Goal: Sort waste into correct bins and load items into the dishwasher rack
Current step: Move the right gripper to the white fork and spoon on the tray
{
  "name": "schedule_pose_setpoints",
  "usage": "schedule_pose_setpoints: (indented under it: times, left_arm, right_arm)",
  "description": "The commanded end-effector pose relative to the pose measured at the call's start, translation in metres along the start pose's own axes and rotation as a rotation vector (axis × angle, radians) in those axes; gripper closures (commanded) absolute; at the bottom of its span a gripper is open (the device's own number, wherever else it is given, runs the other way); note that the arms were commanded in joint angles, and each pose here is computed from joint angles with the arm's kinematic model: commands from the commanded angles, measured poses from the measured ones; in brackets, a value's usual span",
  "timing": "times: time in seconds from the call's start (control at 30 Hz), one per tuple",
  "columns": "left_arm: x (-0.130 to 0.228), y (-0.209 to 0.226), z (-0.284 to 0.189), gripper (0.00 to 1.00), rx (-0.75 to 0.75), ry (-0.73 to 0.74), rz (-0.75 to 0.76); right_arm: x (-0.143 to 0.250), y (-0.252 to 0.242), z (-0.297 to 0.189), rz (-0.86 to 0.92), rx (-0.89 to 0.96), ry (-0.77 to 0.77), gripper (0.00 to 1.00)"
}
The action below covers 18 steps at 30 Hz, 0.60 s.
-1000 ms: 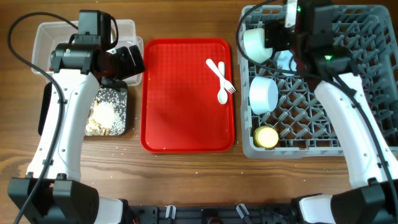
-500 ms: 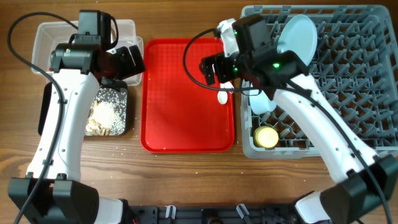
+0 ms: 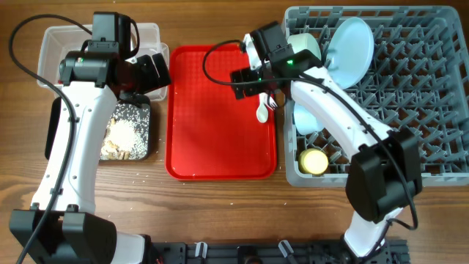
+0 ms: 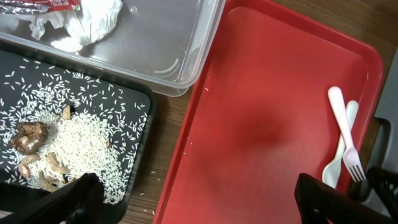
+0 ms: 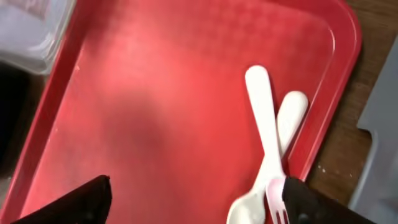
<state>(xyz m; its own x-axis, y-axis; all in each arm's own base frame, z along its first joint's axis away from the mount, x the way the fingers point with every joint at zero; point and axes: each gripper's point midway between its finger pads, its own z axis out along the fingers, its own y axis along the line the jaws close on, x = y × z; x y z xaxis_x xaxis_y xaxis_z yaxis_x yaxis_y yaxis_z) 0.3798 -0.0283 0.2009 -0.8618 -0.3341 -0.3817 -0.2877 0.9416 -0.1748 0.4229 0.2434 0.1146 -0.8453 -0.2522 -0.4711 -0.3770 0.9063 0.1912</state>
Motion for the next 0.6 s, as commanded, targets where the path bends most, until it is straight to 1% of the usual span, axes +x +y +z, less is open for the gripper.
schedule_pose_setpoints:
  times: [0.0, 0.27, 0.57]
  left_arm:
    - [-0.007, 0.001, -0.009, 0.0, 0.001, -0.033, -0.017]
    - [-0.007, 0.001, -0.009, 0.0, 0.001, -0.033, -0.017]
    - [-0.007, 0.001, -0.009, 0.0, 0.001, -0.033, -0.017]
  right_arm:
    - [0.013, -0.022, 0.032, 0.095, 0.111, 0.043, 0.14]
    - [0.039, -0.04, 0.07, 0.183, 0.186, 0.126, 0.2]
    - [0.047, -0.045, 0.08, 0.208, 0.205, 0.148, 0.23]
